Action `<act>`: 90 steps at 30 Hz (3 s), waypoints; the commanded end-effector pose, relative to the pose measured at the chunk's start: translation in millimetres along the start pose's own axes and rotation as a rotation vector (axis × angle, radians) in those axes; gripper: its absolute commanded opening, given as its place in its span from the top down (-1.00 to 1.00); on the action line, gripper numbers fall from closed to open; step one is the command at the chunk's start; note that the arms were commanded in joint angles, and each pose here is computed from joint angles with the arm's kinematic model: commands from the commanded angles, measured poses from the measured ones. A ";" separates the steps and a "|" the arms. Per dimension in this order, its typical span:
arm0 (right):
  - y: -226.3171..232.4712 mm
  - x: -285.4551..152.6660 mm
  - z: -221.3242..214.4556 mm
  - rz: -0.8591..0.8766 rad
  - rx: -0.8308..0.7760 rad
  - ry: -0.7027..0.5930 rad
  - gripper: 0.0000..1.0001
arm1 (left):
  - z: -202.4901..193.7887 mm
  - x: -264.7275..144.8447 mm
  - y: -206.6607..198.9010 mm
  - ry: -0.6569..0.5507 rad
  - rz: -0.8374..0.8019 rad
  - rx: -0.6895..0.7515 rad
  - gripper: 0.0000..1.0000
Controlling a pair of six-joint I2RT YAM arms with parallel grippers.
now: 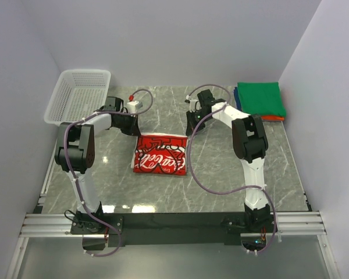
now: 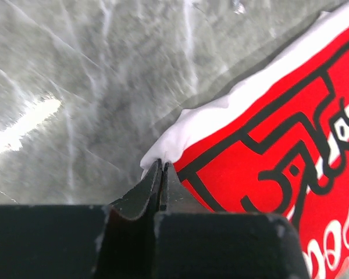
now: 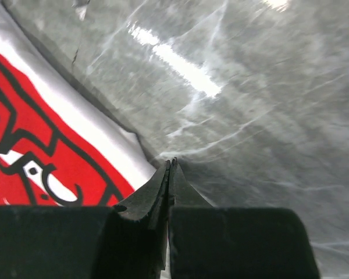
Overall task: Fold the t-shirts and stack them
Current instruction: Neatly place the folded tshirt to the corner
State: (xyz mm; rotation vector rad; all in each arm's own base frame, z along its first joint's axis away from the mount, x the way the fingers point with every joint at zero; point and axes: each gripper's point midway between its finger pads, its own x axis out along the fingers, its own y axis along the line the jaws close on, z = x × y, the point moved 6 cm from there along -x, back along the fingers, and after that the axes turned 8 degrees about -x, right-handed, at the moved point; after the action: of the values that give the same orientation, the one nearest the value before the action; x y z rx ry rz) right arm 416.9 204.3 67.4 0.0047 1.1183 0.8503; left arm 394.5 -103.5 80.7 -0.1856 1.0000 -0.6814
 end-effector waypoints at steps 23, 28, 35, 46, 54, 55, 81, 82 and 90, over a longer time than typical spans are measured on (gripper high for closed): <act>125.6 -59.3 18.7 0.450 0.111 -0.242 0.13 | 20.9 -65.8 -82.6 -0.141 -0.398 -0.207 0.10; 113.4 -3.9 4.2 0.502 0.271 -0.137 0.18 | -3.8 -25.5 -79.0 -0.105 -0.433 -0.343 0.22; 36.1 31.2 12.0 0.296 0.467 -0.124 0.24 | -13.9 35.9 -34.0 -0.085 -0.353 -0.527 0.37; 28.5 -39.7 74.2 0.277 0.306 -0.301 0.29 | 48.9 3.1 -43.9 -0.203 -0.406 -0.378 0.30; 121.5 -51.2 21.5 0.481 0.272 -0.267 0.26 | 7.6 -43.6 -100.1 -0.155 -0.492 -0.339 0.19; 125.3 -42.0 11.5 0.498 0.279 -0.240 0.26 | -0.4 -35.6 -97.6 -0.125 -0.493 -0.370 0.20; 149.3 -32.7 -29.8 0.498 0.191 -0.131 0.31 | -60.9 -45.2 -89.7 -0.020 -0.537 -0.429 0.30; 153.9 -27.8 -33.9 0.509 0.193 -0.118 0.31 | -63.5 -40.7 -89.9 -0.018 -0.541 -0.427 0.31; 112.2 36.3 -75.5 0.445 0.419 0.046 0.35 | -89.9 -0.4 -49.6 0.049 -0.448 -0.609 0.33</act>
State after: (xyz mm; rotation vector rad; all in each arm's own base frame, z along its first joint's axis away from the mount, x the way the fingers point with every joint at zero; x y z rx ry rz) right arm 283.2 296.1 88.8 0.5427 1.2531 1.1398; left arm 287.7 -137.5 67.9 -0.9351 1.2170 -0.8279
